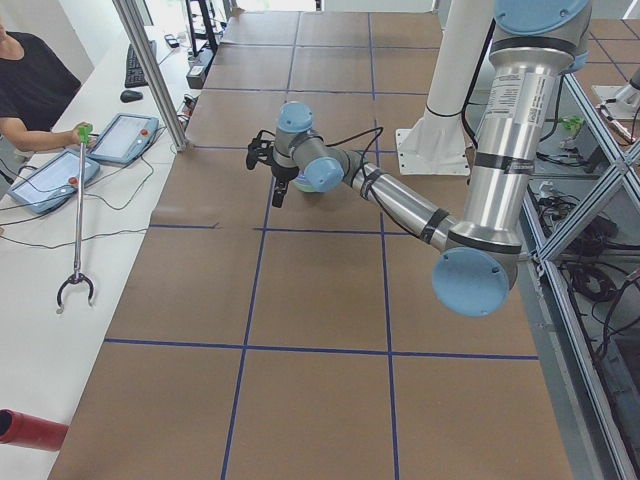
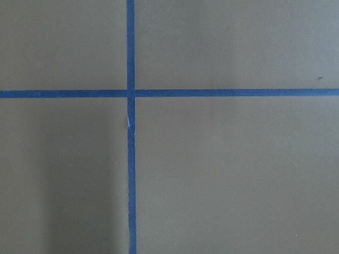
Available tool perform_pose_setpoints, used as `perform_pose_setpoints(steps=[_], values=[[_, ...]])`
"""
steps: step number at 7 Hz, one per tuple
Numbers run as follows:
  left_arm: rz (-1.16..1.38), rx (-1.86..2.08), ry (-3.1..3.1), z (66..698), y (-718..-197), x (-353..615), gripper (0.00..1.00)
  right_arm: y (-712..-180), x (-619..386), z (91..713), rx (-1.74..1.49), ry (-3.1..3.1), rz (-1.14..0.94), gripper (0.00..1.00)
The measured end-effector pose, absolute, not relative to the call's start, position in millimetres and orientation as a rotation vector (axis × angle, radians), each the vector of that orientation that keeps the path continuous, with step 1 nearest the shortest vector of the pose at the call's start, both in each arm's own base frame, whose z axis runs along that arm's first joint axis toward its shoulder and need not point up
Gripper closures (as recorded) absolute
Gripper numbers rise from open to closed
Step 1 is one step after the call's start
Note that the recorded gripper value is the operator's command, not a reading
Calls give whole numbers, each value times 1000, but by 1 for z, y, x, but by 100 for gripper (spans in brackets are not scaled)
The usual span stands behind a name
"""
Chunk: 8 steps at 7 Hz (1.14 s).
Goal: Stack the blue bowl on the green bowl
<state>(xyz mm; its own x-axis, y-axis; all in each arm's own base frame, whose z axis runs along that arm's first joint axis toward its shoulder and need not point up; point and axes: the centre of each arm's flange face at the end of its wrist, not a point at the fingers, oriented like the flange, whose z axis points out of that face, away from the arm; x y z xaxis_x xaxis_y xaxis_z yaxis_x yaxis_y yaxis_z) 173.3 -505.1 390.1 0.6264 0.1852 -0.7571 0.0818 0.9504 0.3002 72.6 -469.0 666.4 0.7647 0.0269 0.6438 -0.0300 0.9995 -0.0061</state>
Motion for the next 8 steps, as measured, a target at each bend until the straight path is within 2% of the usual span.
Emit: perform_pose_setpoints(steps=[4, 6, 8], values=[[196, 285, 690, 529, -542, -11, 0, -469, 73, 666, 4, -700, 32, 0], [211, 216, 665, 611, -511, -63, 0, -469, 73, 666, 4, -700, 31, 0], [189, 154, 714, 649, -481, -70, 0, -469, 73, 666, 5, -700, 31, 0]])
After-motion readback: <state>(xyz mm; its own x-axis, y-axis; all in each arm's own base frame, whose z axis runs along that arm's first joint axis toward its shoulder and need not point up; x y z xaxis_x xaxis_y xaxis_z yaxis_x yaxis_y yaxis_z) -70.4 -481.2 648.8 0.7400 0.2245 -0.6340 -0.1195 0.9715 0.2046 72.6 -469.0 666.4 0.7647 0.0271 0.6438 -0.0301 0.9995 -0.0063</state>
